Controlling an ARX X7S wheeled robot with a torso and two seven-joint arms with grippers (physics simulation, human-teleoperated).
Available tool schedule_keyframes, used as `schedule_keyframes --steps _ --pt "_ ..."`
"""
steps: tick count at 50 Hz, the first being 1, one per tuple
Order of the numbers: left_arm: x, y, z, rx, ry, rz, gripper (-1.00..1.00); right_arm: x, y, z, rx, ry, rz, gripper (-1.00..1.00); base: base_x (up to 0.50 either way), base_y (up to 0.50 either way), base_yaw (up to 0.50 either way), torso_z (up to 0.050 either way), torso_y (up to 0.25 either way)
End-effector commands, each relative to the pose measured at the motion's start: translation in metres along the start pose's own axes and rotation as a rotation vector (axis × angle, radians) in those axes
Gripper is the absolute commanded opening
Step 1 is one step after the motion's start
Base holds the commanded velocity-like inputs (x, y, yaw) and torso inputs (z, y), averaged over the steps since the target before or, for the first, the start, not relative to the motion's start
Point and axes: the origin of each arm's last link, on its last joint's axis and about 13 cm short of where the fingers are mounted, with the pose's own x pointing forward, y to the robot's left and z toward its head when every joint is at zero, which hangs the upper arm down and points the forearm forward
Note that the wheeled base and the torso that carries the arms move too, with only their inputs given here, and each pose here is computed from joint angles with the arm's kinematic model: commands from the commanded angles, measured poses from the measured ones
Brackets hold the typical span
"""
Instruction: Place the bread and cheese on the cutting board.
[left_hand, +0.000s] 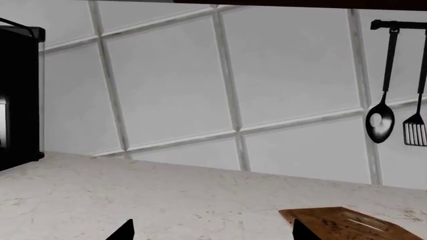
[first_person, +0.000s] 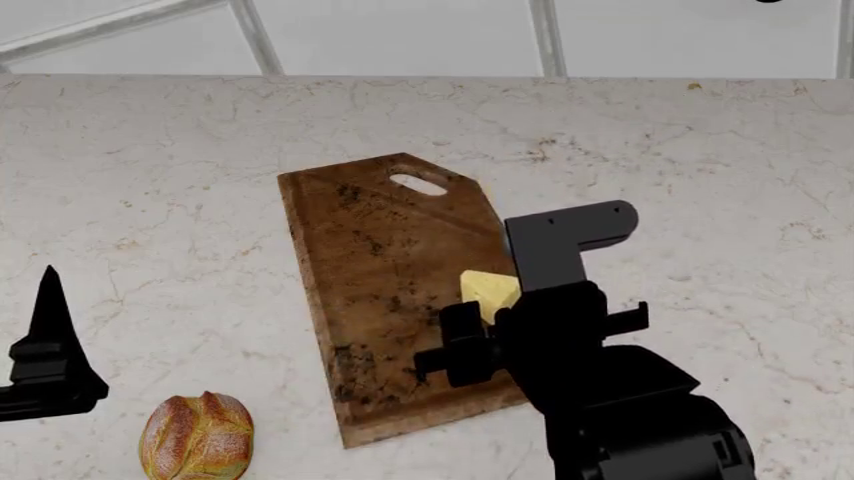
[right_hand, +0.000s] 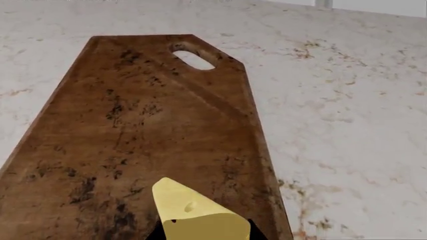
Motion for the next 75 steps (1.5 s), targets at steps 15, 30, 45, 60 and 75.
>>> schedule_keyframes --steps 15,30,45,60,75 --pt "-0.001 -0.001 -0.001 -0.009 0.001 -0.007 1.00 -0.003 0.000 -0.006 -0.029 0.013 -0.018 1.00 0.00 0.00 0.00 0.000 0.000" --pt "-0.001 0.000 0.003 -0.017 -0.007 -0.004 1.00 -0.033 0.004 0.033 -0.074 -0.128 -0.040 1.00 0.00 0.00 0.00 0.000 0.000" --pt "-0.014 -0.015 0.046 0.105 0.084 -0.063 1.00 -0.079 0.007 0.034 -0.098 -0.310 -0.078 1.00 0.00 0.00 0.00 0.000 0.000" --pt "-0.015 -0.027 0.095 -0.068 0.300 -0.287 1.00 -0.126 0.018 0.017 -0.176 -0.446 -0.165 1.00 0.00 0.00 0.00 0.000 0.000" --pt "-0.027 -0.035 0.099 -0.109 0.411 -0.400 1.00 -0.139 0.022 0.002 -0.145 -0.516 -0.183 1.00 0.00 0.00 0.00 0.000 0.000"
